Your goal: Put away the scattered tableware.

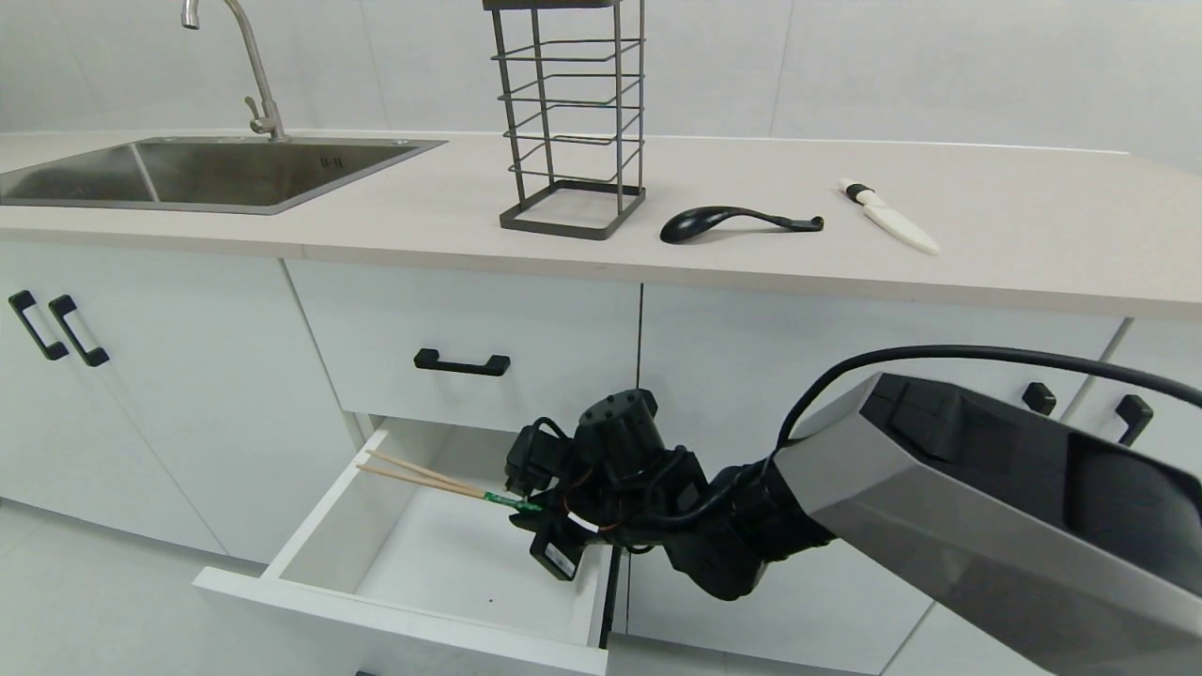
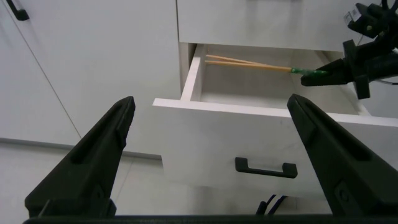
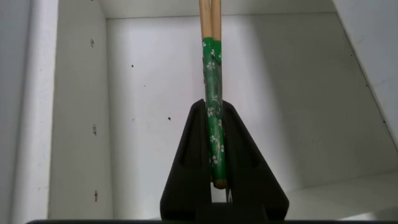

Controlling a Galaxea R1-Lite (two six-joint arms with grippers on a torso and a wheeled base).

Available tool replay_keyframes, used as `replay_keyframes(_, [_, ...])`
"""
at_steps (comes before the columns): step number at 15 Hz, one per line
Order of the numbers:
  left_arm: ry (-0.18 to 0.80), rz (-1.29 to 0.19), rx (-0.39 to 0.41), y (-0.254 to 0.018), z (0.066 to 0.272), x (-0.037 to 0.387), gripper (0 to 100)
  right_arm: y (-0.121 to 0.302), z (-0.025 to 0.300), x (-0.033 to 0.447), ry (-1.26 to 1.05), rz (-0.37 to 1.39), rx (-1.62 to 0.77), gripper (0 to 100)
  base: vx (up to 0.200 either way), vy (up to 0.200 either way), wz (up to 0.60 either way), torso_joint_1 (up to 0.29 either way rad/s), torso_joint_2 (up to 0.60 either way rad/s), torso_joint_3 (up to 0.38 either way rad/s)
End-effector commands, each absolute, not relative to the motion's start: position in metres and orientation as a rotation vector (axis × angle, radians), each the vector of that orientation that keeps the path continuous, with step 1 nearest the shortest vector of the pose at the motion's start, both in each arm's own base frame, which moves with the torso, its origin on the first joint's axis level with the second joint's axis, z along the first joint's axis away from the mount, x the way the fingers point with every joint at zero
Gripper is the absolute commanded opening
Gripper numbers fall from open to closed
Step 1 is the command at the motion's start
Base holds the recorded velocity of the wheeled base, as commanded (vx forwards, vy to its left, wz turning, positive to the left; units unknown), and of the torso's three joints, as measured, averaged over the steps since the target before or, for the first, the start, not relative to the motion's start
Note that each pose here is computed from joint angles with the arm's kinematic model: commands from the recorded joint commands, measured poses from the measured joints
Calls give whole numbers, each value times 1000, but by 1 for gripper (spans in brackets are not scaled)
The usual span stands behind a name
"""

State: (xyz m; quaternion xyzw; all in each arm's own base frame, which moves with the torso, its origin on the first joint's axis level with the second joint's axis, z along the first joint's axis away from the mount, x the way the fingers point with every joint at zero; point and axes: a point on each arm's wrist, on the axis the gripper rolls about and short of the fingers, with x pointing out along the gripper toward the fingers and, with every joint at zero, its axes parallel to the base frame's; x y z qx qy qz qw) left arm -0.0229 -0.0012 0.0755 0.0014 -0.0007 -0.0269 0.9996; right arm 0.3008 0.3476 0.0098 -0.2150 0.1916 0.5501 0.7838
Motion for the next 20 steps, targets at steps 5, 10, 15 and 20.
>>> replay_keyframes(5, [0,-54,3,-1,75,-23,100,350,-12,310,444,1178,-467,0,0,0,0,0,0,0])
replay_keyframes(10, [0,-54,3,-1,75,-23,100,357,-21,314,463,1183,-474,0,0,0,0,0,0,0])
replay_keyframes(15, [0,-54,3,-1,75,-23,100,365,-25,314,484,1194,-483,0,0,0,0,0,0,0])
replay_keyframes(20, [0,-54,3,-1,75,-23,100,372,-35,309,509,1211,-494,0,0,0,0,0,0,0])
